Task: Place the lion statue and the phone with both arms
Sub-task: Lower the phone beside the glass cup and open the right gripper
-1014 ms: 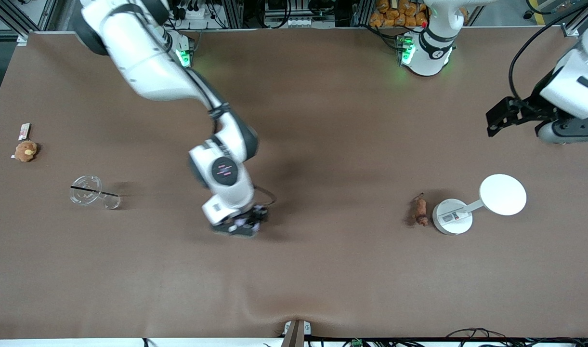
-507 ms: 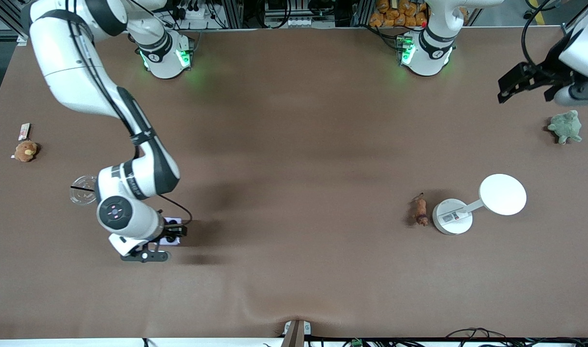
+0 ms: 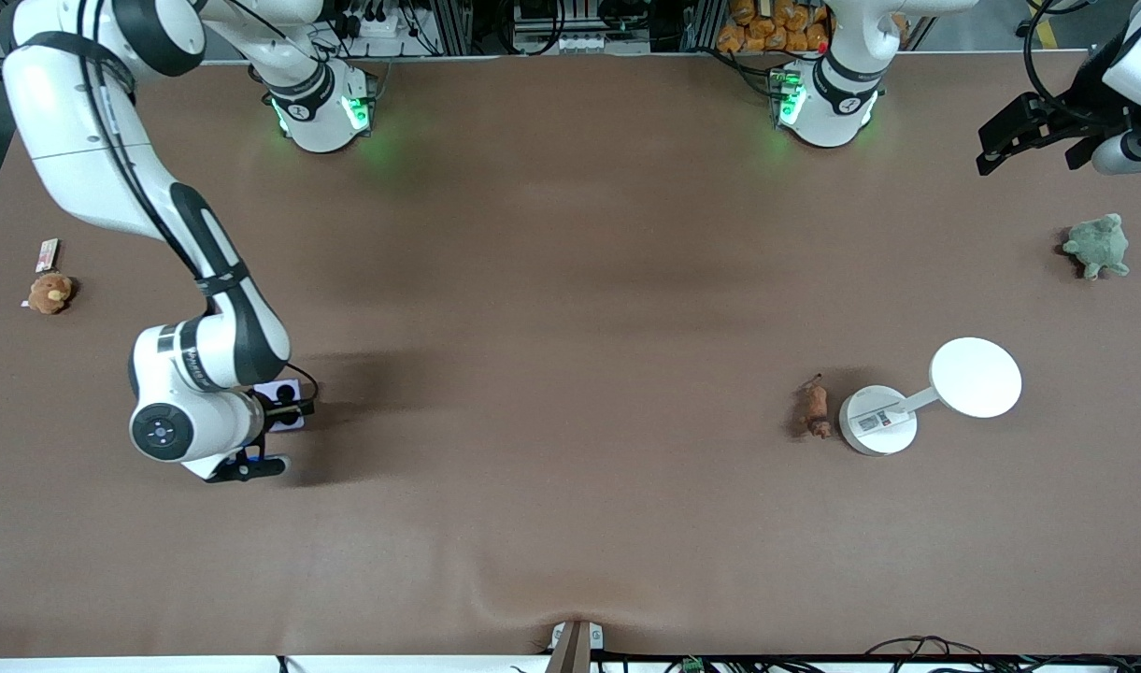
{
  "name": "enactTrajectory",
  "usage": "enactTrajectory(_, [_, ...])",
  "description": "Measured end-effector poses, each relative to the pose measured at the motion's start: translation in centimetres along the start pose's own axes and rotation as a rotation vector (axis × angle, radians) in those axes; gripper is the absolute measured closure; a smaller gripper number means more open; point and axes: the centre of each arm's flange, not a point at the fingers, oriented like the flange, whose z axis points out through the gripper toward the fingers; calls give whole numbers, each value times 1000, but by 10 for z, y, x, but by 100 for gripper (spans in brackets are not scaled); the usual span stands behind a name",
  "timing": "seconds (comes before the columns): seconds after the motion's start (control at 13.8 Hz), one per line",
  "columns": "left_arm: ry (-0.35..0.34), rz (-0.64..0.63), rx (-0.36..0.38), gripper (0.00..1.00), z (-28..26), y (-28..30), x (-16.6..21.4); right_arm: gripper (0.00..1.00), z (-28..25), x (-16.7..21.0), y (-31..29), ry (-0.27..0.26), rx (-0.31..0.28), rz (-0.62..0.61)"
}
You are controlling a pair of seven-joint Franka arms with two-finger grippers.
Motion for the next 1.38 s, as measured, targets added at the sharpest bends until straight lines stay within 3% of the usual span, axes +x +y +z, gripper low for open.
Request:
enactTrajectory(0.14, [-1,-4,0,0,1,-2,1,16,4,-7,11,-19,37,-8])
enactTrajectory(0.36, [-11,-20,8,0,7,-7,6,0,-1,-9,3,-18,47,-27])
enactTrajectory(0.58, [-16,-26,9,0,10,-7,10,0,-28,-8,-6,17,47,-42])
enactTrajectory(0.8, [1,-28,6,0,2,-7,11,0,-112,-14,-2,137,22,-29])
enactTrajectory(1.09, [6,-29,5,0,0,-7,13,0,-240,-64,-2,319,-26,-2])
enactTrajectory(1.38, [5,-29,5,0,0,-7,13,0,-310,-120,4,368,23,32])
